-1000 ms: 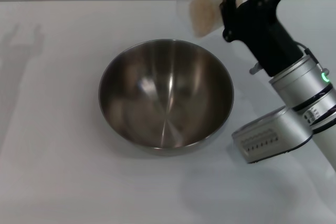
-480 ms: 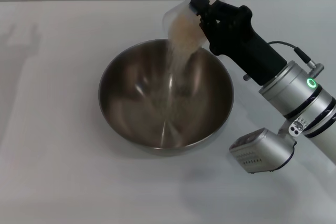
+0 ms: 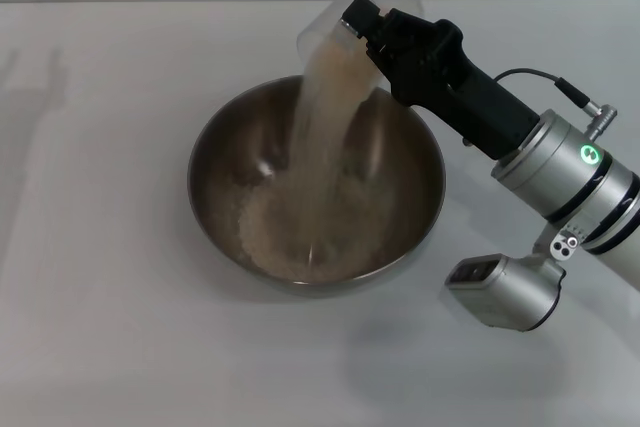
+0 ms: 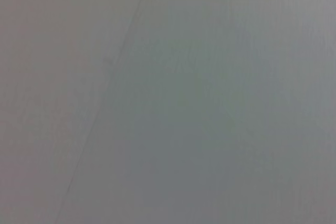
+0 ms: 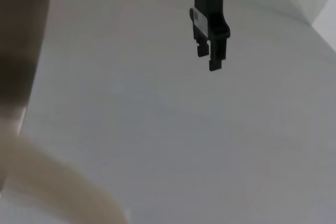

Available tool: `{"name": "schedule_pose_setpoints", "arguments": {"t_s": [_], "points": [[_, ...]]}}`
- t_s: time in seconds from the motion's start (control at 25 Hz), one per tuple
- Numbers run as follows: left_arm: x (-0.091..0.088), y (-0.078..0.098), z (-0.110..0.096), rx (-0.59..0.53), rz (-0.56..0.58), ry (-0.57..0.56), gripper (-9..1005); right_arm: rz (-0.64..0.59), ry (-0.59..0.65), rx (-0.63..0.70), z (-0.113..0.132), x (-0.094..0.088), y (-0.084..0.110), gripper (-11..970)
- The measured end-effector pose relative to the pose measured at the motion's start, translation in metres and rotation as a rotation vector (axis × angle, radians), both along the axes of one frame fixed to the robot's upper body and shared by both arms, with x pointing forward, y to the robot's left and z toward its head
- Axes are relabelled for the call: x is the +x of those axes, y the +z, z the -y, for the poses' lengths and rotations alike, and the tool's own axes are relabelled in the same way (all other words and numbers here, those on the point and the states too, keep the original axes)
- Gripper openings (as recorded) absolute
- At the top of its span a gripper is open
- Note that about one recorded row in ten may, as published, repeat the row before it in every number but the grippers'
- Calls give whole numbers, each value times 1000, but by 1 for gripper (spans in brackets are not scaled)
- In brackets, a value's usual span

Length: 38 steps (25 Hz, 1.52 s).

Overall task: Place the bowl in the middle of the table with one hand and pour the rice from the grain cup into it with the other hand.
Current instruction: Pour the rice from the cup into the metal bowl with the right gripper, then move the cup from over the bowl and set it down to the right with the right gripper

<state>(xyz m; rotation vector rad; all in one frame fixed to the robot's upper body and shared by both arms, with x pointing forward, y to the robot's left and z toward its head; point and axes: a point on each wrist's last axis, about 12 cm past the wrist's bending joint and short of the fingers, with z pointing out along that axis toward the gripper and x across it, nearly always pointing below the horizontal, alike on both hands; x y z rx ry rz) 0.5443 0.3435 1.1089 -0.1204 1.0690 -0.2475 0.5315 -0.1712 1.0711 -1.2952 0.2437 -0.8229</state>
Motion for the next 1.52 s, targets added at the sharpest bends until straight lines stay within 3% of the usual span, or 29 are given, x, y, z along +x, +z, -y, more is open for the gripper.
{"name": "schedule_pose_setpoints", "arguments": {"t_s": [0.76,1.08,1.24,1.52], "points": [[0,-3,13,-39,1,-15,542,180,53,-182,8,6,4,14],[0,-4,17,-48,2,-19,542,211,73,-188,10,5,6,14],[1,-3,17,-48,5,-21,542,118,44,-45,11,2,9,13],[2,-1,17,-38,11,-20,542,-182,-22,483,20,-7,17,13]]}}
